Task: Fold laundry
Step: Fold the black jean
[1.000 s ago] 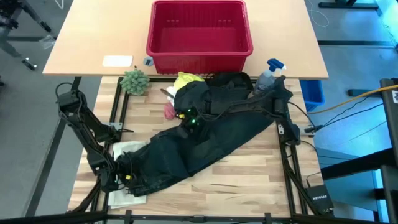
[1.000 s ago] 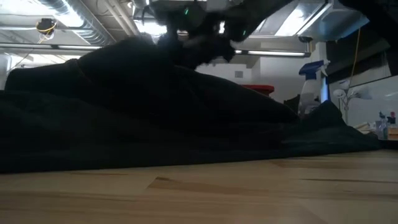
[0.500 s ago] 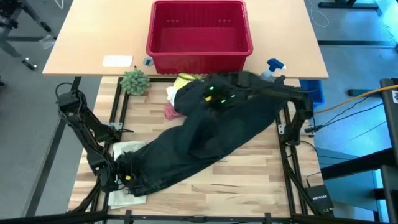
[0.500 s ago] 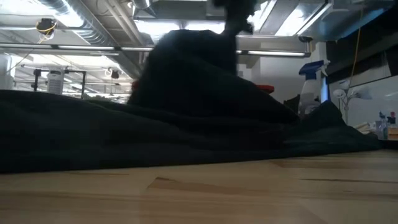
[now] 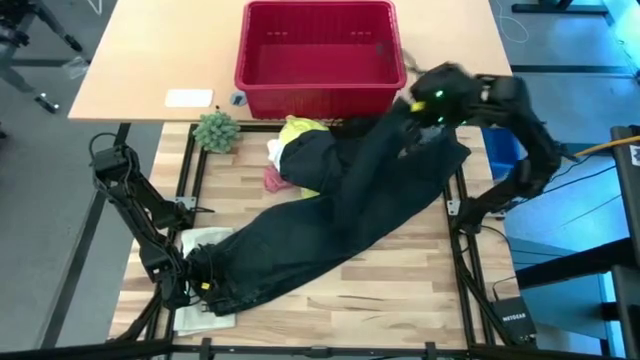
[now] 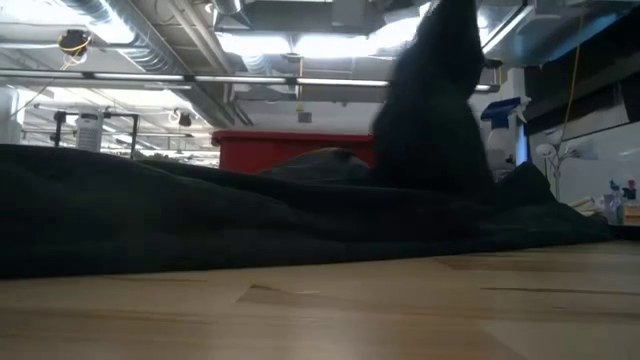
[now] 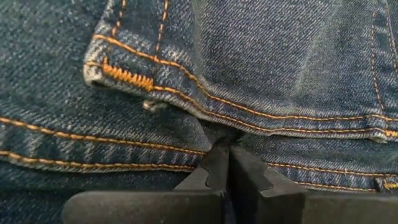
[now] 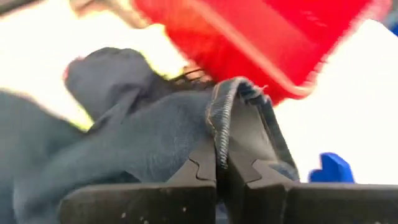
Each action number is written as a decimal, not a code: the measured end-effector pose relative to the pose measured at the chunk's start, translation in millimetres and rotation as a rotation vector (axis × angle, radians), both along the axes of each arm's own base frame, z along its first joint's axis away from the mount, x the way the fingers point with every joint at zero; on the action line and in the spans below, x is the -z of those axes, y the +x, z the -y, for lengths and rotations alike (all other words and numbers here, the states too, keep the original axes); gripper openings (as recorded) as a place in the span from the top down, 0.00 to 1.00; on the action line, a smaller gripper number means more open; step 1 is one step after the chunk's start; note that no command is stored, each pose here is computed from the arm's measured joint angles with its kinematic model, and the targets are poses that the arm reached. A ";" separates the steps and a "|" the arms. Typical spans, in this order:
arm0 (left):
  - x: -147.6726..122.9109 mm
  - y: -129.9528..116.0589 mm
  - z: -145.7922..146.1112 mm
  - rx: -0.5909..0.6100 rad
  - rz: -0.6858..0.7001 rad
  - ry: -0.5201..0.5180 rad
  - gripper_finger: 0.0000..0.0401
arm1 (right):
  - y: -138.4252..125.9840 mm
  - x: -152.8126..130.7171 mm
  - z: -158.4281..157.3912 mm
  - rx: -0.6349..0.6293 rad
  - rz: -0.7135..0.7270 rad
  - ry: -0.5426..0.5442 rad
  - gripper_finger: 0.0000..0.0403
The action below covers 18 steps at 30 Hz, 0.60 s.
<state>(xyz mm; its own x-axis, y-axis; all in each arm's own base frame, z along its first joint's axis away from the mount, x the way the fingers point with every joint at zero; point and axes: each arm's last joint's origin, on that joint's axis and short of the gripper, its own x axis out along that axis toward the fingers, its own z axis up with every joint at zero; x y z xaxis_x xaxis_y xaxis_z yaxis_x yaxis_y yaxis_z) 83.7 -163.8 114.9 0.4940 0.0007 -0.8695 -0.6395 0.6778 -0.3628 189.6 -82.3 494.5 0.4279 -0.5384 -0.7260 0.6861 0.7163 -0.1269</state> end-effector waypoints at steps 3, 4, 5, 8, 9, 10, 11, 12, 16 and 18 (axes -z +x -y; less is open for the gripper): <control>0.0 0.1 0.1 0.000 0.001 -0.001 1.00 | -22.0 -9.0 0.9 0.066 0.059 -0.016 1.00; 0.0 0.1 0.1 -0.001 0.001 -0.001 1.00 | -29.4 -11.6 1.5 0.076 0.075 -0.015 1.00; 0.0 0.1 0.1 -0.003 0.001 -0.002 1.00 | -36.2 -13.6 2.2 0.077 0.089 -0.010 1.00; 0.0 0.1 0.1 -0.005 0.001 -0.003 1.00 | -49.6 -17.1 7.3 0.062 0.129 0.036 1.00; 0.0 0.1 0.0 -0.004 0.002 -0.002 1.00 | -53.1 -17.8 10.8 0.078 0.133 0.034 1.00; 0.0 0.1 0.1 -0.003 0.002 -0.001 1.00 | -57.3 -18.4 13.2 0.091 0.131 0.027 1.00; 0.0 0.1 0.1 -0.001 0.002 -0.001 1.00 | -61.3 -18.8 15.1 0.103 0.133 0.026 1.00; 0.0 0.1 0.1 -0.001 0.002 -0.001 1.00 | -65.2 -19.4 16.7 0.112 0.132 0.020 1.00; 0.0 0.1 0.2 -0.004 0.003 -0.004 1.00 | -78.3 -21.0 24.9 0.172 0.113 -0.015 1.00; 0.0 0.1 0.2 -0.006 0.003 -0.005 1.00 | -84.2 -20.9 30.7 0.196 0.099 -0.024 1.00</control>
